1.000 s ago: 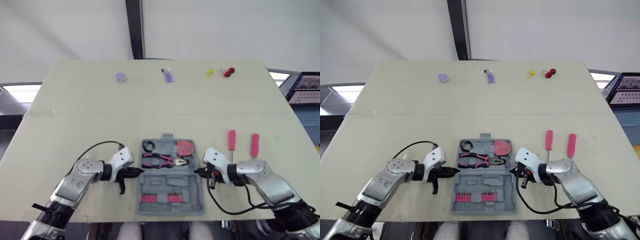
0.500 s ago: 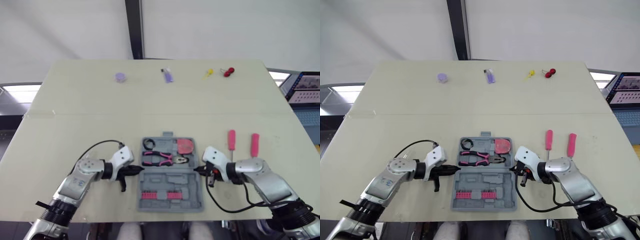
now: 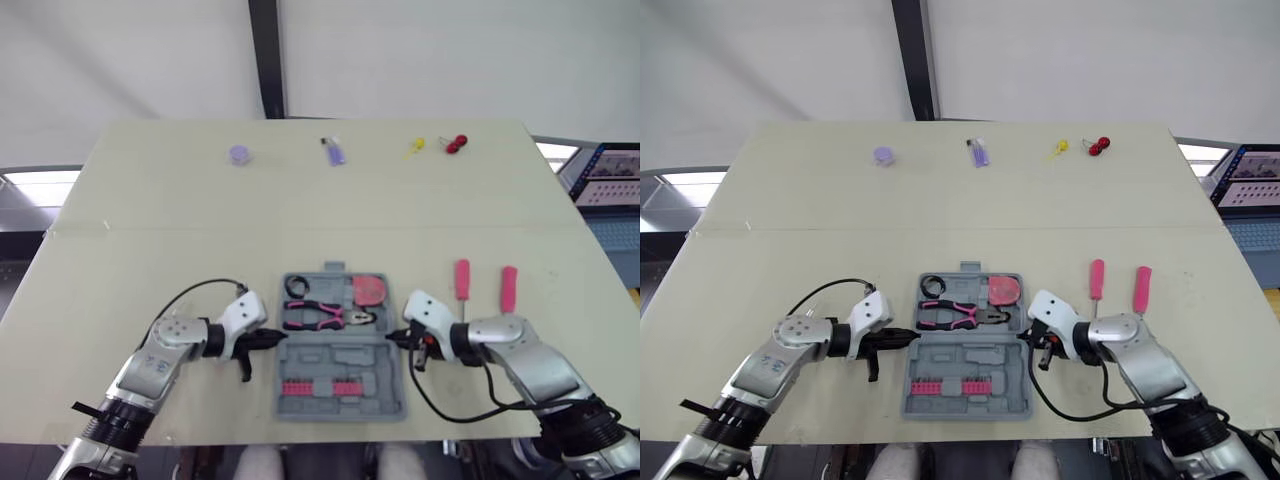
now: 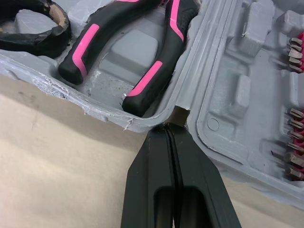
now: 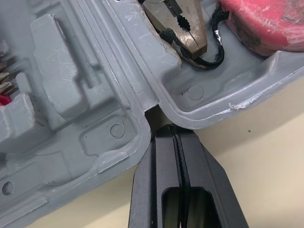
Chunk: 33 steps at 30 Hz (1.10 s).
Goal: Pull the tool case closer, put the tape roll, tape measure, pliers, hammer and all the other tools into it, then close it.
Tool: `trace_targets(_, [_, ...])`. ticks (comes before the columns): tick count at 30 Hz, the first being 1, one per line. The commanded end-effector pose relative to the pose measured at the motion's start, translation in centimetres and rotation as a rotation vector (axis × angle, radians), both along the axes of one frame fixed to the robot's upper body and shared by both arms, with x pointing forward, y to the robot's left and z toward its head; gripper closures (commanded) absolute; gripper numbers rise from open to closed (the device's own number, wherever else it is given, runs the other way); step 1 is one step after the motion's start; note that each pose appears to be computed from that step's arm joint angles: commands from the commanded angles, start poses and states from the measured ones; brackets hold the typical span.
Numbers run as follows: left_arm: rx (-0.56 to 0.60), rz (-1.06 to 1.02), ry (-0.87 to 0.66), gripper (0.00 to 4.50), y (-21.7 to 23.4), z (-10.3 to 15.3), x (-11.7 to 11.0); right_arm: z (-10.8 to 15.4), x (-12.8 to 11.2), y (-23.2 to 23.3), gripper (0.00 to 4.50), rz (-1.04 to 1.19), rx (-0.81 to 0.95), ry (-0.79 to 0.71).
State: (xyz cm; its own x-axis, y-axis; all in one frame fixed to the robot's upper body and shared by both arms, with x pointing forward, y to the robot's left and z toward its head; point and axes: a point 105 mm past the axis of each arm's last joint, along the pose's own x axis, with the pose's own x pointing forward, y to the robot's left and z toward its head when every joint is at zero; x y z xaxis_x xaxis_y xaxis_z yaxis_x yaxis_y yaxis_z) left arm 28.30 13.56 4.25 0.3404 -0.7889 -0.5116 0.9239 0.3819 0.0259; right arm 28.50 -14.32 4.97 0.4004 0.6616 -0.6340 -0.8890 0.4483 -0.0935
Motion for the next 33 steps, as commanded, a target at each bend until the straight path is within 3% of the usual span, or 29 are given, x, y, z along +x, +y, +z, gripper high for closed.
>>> trace_targets(1, [-0.037, -0.047, -0.051, 4.5, -1.2, 1.2, 0.12, 1.09, 0.32, 1.16, 4.48, 0.03, 0.04, -0.058])
trace_targets(33, [-0.041, -0.054, -0.056, 4.5, -1.43, 1.09, 0.22, 0.87, 0.27, 1.54, 4.48, 0.03, 0.039, -0.061])
